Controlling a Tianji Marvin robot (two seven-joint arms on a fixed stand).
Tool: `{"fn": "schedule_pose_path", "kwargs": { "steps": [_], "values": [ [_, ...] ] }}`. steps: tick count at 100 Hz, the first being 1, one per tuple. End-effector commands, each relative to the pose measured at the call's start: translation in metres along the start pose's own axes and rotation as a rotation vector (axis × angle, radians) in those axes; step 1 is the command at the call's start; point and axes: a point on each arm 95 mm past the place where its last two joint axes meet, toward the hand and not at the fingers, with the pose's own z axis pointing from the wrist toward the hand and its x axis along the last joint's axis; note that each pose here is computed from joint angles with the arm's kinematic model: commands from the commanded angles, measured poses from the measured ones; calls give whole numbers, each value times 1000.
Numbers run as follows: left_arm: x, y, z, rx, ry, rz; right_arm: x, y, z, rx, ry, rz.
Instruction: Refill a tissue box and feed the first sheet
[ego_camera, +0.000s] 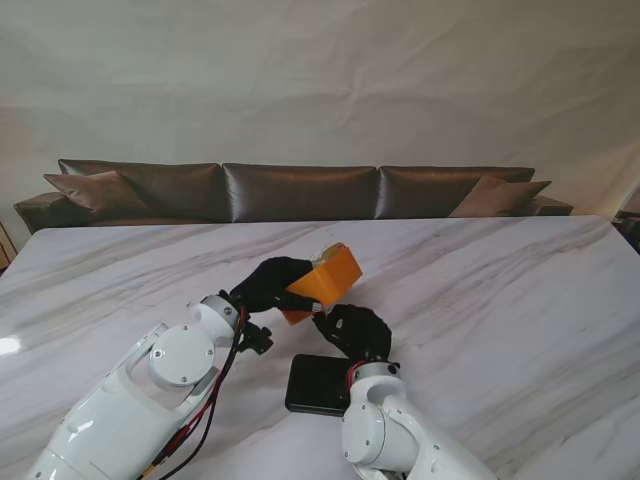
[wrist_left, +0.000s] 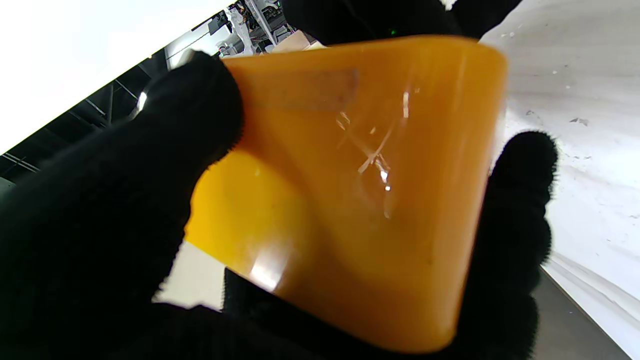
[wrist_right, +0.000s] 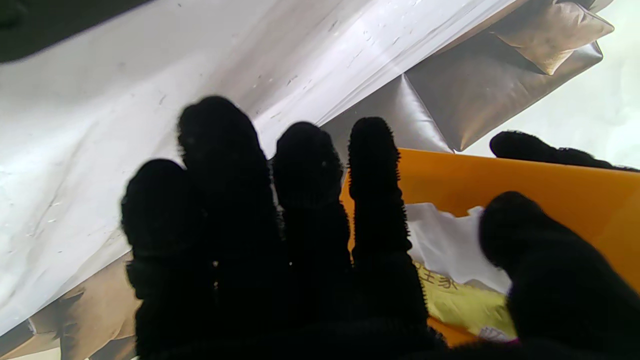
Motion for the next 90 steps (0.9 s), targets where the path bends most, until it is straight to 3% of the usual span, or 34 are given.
{"fn": "schedule_pose_path", "kwargs": {
  "steps": [1, 41, 90],
  "values": [
    [0, 7, 1, -27, 3, -13, 7, 0, 2, -7, 17, 8],
    [-8, 11, 5, -34, -18, -23, 7, -2, 4, -83, 32, -21],
    [-10, 9, 9, 5, -15, -22, 3, -16, -6, -19, 29, -61]
  ]
}}
